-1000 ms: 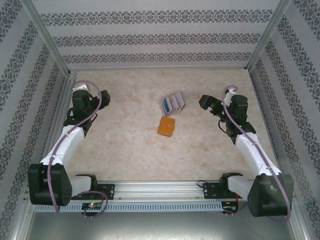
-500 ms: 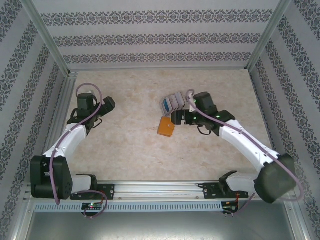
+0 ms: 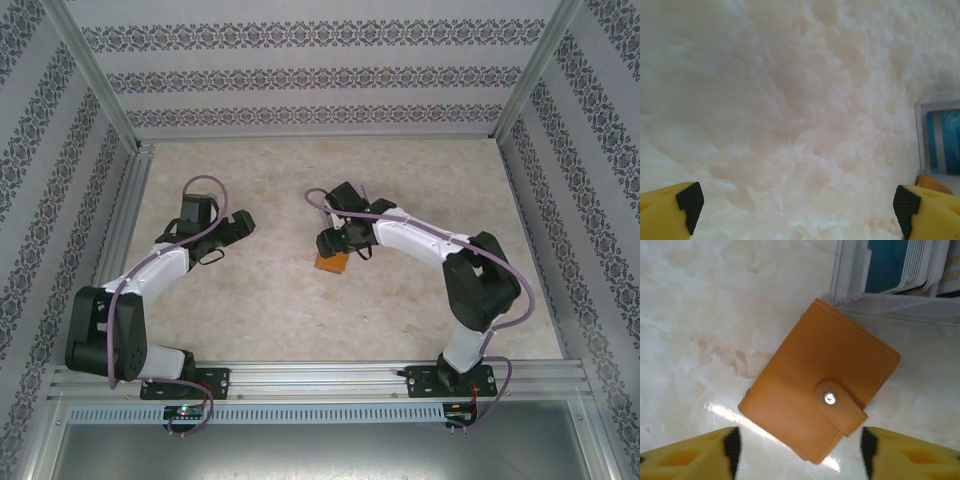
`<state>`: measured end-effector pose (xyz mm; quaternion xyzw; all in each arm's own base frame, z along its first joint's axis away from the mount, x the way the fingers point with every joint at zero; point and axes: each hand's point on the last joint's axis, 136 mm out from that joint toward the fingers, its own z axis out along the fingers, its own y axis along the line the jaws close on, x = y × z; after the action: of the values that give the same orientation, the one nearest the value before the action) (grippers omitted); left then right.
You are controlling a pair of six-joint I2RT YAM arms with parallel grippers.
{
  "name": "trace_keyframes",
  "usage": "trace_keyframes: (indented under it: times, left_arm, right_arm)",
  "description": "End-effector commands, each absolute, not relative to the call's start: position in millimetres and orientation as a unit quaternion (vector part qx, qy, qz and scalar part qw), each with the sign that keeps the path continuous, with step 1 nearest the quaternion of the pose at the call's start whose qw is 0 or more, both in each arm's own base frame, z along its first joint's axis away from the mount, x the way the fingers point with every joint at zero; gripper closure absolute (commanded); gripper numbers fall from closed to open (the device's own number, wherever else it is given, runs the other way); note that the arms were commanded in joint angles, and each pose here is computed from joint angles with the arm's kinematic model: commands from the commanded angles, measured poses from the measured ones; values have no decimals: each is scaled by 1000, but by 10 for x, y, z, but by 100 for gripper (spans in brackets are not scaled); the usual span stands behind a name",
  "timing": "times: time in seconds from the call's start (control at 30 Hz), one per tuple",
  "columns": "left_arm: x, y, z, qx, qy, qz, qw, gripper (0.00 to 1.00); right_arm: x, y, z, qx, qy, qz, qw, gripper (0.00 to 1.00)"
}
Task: Put the credit cards into the card holder
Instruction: Open the button on the card holder.
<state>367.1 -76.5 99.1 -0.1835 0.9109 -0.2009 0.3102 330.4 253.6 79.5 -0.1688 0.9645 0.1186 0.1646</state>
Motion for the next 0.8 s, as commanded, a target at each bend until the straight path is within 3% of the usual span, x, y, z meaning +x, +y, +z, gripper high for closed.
trace_keyframes:
  times: [0.0,0.2,0.77]
  left_arm:
    - [3743,-981,1027,-160,915,-216,302,1]
    - [3764,-1194,941,-129,923,-219,290,1]
    - [3805,-1341,973,-106,921,-236,291,1]
  right_arm:
    - [3287,2556,727,-190,966,105,137,41]
    - [3324,2495,534,-194,971,77,118,54]
    - [3427,2362,480,-235,966,21,103,55]
